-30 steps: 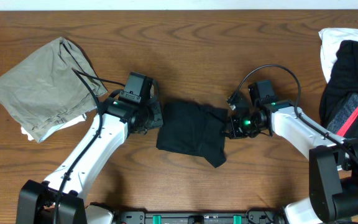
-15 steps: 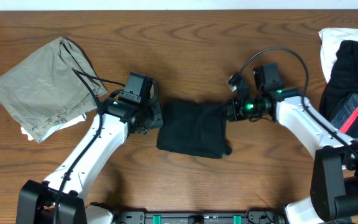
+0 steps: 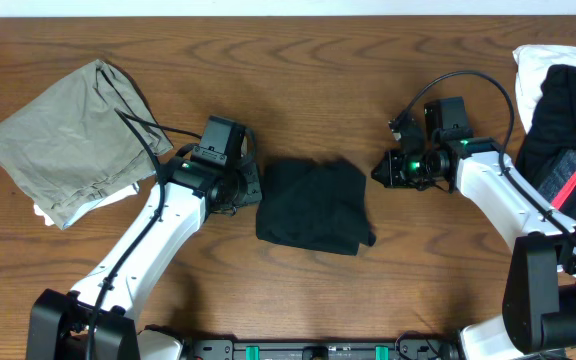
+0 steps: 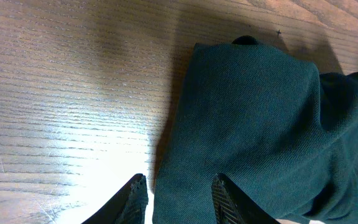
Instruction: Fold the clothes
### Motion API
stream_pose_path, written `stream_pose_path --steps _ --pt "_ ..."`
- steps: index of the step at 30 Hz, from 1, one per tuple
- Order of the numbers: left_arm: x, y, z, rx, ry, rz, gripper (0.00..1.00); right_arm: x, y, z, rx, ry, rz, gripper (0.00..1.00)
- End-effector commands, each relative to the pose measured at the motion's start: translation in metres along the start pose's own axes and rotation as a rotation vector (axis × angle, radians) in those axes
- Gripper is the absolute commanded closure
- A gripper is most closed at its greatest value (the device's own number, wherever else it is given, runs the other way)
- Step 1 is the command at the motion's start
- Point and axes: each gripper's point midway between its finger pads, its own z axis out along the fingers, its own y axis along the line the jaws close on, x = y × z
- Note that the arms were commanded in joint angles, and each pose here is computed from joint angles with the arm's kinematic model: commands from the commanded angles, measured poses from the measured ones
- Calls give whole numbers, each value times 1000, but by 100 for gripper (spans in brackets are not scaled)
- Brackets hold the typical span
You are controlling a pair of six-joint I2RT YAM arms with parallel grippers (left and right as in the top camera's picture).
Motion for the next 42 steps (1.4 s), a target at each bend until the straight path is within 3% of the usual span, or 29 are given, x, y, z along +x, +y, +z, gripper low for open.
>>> stream_pose_path --steps 1,6,10,17,24,31,42 --pt "2 6 4 -23 8 6 63 1 -21 -1 115 9 26 89" --pt "2 6 4 -23 8 6 63 24 -29 -2 155 95 62 92" --pt "2 6 4 -23 8 6 62 34 11 -3 -84 143 -62 83" --pt "4 7 4 -27 14 5 62 55 42 -28 -220 189 -110 79" --pt "4 7 4 -27 14 5 62 77 46 -35 -219 271 -77 76" --pt "4 7 4 -27 14 5 62 88 48 -27 -148 316 -134 65" --pt "4 7 4 -27 14 5 62 88 42 -19 -37 315 -105 64"
